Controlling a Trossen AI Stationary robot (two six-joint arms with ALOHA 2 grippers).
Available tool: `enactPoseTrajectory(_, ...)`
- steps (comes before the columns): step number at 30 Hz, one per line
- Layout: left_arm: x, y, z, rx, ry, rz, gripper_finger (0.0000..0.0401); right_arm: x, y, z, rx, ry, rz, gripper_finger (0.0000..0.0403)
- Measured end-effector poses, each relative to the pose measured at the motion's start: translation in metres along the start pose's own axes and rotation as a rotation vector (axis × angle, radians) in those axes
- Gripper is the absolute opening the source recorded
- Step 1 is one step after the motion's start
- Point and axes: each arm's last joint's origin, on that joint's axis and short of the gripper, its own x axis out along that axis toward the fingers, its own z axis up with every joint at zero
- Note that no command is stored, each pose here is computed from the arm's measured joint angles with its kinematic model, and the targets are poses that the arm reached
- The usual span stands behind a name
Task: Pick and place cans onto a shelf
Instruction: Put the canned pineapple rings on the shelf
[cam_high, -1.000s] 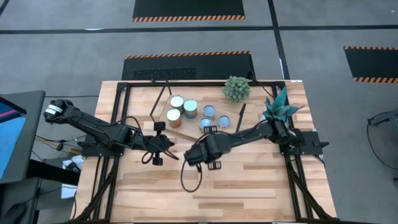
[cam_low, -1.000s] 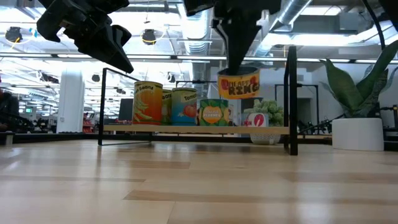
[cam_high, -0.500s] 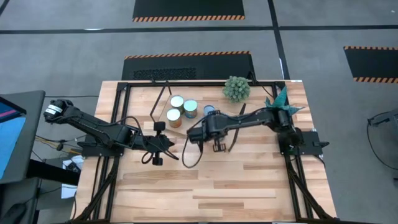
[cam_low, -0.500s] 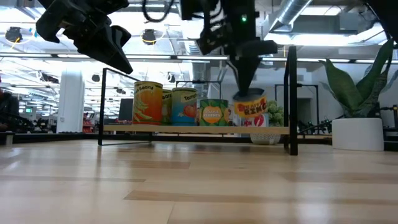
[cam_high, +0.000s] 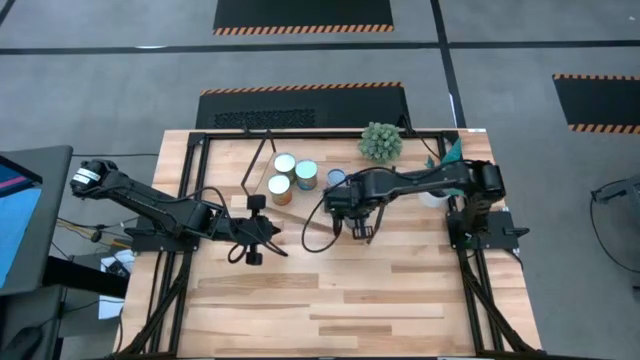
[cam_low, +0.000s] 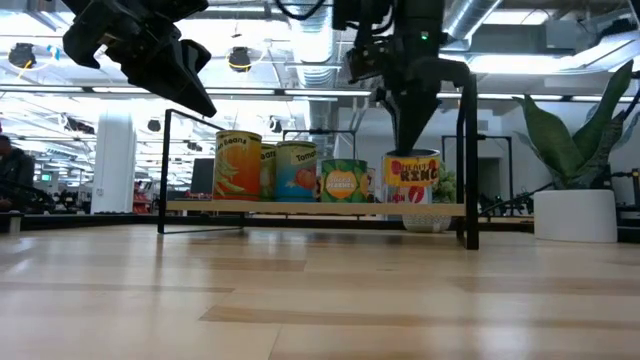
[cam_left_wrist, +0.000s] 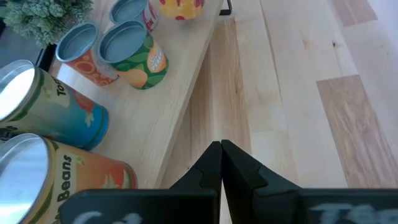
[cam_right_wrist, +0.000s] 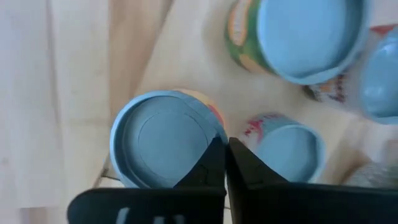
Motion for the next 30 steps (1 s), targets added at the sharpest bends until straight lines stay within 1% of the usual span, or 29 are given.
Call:
enactPoseTrajectory(2,0.000,0.000,0.000,0.000,0.000,0.007,0.0000,0.002,-0.003,-0.006,0.012,-0.004,0.011,0.0005)
enactPoseTrajectory(6,0.000,0.000,0.000,-0.001,0.000,0.008,0.0000,0.016,-0.009,-0.010,0.036,-0.009,0.027,0.0005)
enactPoseTrajectory(10,0.000,0.000,0.000,-0.001,0.000,0.009,0.0000,0.026,-0.013,-0.008,0.053,-0.017,0.045,0.0025)
enactPoseTrajectory(15,0.000,0.000,0.000,0.005,0.000,0.009,0.0000,0.027,-0.016,-0.008,0.065,-0.015,0.045,0.0045)
enactPoseTrajectory(30,0.000,0.001,0.000,0.007,0.001,0.011,0.0000,0.027,-0.016,-0.008,0.067,-0.019,0.042,0.0049)
